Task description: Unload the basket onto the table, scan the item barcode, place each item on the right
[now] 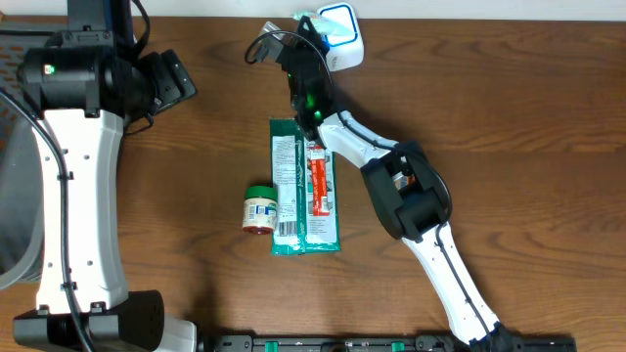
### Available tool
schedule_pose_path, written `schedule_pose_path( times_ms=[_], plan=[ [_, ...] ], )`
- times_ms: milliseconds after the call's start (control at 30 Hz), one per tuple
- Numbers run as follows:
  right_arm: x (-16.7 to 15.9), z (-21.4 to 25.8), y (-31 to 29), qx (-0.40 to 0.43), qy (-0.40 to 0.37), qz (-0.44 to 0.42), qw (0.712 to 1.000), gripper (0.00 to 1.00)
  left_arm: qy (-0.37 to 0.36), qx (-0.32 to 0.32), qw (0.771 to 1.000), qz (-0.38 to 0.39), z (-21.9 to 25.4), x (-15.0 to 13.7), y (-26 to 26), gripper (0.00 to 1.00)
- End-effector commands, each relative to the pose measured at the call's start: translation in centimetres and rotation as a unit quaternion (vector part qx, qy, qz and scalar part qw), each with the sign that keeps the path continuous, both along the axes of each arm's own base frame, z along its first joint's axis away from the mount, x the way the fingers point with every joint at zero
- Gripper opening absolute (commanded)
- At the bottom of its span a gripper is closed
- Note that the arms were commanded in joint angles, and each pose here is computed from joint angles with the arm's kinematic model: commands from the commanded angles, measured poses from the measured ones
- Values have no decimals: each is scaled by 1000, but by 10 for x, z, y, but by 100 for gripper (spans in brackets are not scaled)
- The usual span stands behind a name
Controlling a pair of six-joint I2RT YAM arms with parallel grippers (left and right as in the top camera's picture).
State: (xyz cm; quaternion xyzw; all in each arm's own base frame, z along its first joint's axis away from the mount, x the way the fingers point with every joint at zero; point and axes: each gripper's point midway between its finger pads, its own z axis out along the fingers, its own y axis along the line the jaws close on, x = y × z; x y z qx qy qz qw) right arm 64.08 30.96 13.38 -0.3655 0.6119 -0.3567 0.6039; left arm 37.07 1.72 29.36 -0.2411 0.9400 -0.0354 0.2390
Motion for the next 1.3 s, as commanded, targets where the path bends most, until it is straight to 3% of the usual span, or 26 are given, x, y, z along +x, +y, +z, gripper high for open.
schedule_pose_path(
  times_ms=[0,133,333,533,733,867,1033,1267],
  plan=[
    [7,2,-21,58,-10,-40,997,1,0,0,1000,7,1,1,3,92],
    [3,47,-48,180,-94,-100,974,1,0,0,1000,7,1,1,2,92],
    [-12,131,-61,214,-134,-131,959,1,0,0,1000,7,1,1,3,92],
    [-37,197,-69,208,-75,-138,965,1,0,0,1000,7,1,1,2,92],
    [-81,211,-90,285,88,-104,949,1,0,0,1000,7,1,1,2,92],
    [-106,208,-143,380,178,-126,899,1,0,0,1000,7,1,1,3,92],
    [-131,175,-222,473,293,-182,811,1,0,0,1000,7,1,1,3,92],
    [-173,101,-343,503,391,-329,698,1,0,0,1000,7,1,1,2,92]
  ],
)
